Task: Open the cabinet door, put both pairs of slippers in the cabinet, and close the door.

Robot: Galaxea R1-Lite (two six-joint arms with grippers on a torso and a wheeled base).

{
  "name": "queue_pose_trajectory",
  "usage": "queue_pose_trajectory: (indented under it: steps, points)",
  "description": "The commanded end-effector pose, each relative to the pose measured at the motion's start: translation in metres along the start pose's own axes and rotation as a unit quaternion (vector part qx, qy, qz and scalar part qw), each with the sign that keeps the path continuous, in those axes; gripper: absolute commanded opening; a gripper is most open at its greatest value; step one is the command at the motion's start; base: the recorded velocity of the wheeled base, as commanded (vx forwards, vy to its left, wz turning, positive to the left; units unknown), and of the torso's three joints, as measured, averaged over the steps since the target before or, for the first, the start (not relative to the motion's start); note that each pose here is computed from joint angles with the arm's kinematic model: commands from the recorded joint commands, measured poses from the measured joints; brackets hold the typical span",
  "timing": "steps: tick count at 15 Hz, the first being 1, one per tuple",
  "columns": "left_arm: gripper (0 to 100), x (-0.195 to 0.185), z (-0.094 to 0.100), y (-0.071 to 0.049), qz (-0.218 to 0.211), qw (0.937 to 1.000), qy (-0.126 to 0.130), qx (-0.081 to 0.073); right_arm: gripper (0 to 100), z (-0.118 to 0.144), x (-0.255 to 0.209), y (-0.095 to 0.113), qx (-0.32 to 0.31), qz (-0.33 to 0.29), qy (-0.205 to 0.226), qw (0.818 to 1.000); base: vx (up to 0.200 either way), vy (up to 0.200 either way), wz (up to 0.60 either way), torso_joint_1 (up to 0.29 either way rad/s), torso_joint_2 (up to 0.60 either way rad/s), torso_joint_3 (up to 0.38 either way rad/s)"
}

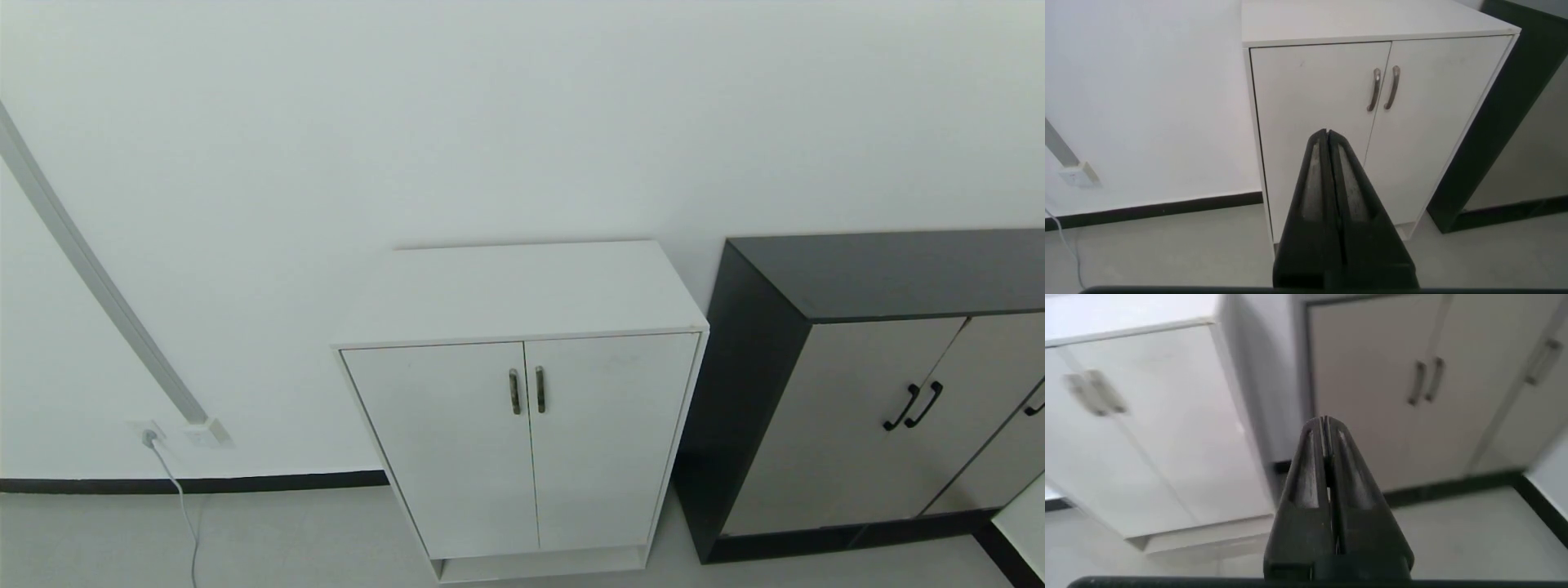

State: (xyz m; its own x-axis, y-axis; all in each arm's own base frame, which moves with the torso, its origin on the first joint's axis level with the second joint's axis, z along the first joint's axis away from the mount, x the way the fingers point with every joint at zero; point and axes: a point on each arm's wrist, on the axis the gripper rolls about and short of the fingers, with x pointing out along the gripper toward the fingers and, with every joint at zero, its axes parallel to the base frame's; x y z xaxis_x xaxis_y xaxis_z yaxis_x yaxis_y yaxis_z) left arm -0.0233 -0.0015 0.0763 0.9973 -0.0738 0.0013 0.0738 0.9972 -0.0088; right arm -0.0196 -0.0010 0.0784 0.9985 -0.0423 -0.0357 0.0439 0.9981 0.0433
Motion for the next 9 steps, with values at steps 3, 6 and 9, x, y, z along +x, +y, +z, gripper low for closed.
queue_pose_trajectory:
  steps: [3,6,9]
  points:
    - [0,0.0001,0.0,0.0,0.001,1.0,0.001,0.0,0,-0.0028,-0.0031,0.0018,-0.029,0.045,-0.018,0.998,0.0,0.0,0.0,0.0,0.0,0.0]
    - [0,0.0001,0.0,0.0,0.001,1.0,0.001,0.0,0,-0.0027,-0.003,0.0018,-0.028,0.045,-0.017,0.998,0.0,0.0,0.0,0.0,0.0,0.0]
    - [0,0.0001,0.0,0.0,0.0,1.0,0.001,0.0,0,-0.0027,-0.003,0.0006,-0.019,0.02,-0.018,0.999,0.0,0.0,0.0,0.0,0.0,0.0]
